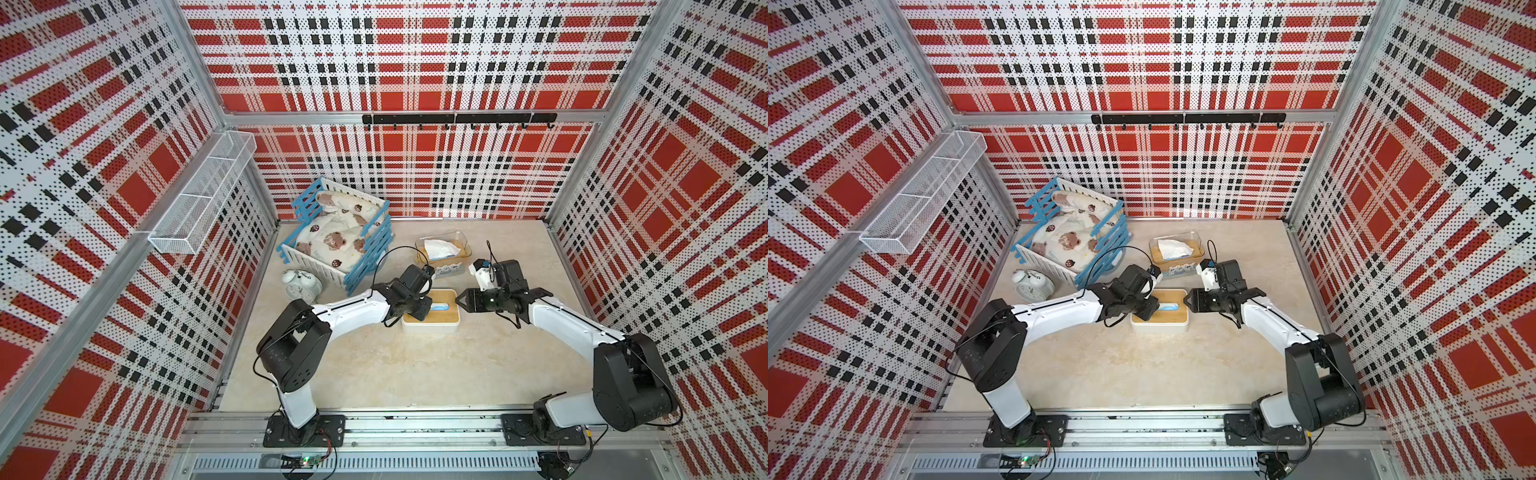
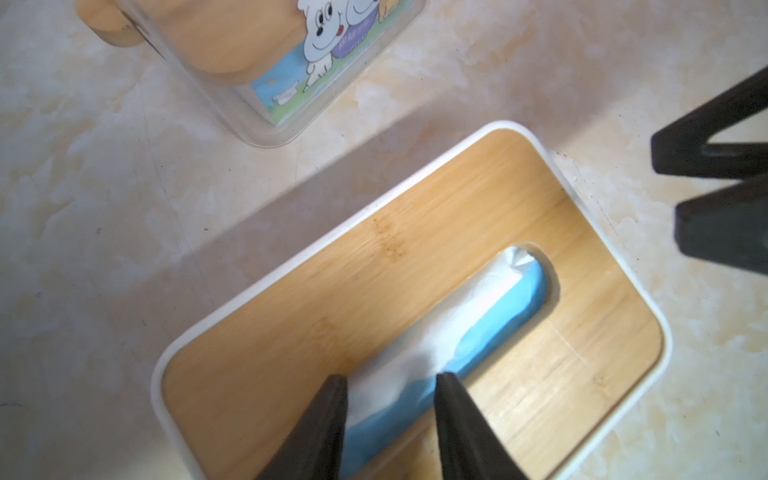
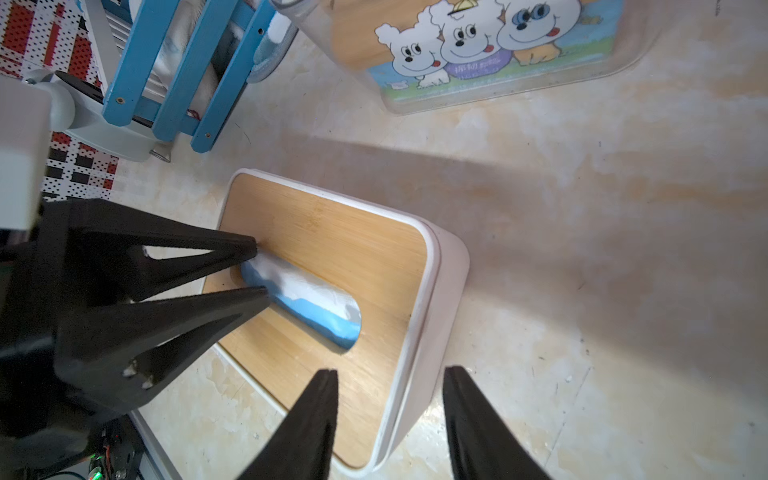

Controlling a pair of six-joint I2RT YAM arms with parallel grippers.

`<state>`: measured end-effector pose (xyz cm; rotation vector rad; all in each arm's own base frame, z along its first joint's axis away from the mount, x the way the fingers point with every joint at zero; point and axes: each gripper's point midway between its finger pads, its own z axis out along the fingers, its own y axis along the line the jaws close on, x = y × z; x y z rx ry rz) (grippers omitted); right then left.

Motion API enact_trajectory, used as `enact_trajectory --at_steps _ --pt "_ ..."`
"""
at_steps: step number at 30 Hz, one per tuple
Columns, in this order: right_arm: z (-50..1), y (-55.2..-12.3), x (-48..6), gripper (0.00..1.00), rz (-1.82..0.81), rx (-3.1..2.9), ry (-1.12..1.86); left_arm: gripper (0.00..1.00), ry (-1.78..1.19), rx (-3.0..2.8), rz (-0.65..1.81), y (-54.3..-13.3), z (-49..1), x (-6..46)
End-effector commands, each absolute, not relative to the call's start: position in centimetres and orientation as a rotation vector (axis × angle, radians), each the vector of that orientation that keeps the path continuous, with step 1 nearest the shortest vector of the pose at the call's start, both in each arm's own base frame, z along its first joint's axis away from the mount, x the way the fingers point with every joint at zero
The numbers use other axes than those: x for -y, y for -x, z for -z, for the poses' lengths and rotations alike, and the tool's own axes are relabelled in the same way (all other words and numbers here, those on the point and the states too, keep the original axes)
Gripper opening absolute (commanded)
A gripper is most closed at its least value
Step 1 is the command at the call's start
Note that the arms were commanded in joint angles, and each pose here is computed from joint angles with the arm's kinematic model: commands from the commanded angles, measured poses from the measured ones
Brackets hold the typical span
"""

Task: Put the tissue paper into the tissue box
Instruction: Adjust the tissue box at the center of the board.

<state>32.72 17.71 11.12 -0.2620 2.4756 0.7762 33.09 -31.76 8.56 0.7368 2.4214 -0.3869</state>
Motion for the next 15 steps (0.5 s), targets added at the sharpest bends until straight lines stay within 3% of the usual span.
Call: enact_trajectory --at_steps 1,15 --pt "-11.4 -32.8 -18.2 0.48 -0.808 -2.460 0.268 0.42 -0.747 -2.431 0.369 -33.8 -8.0 31.8" --pt "-10.5 -32.5 -18.4 0.46 -0.837 -2.477 0.258 0.27 -0.787 -2.483 0.397 -33.1 -5.7 32.5"
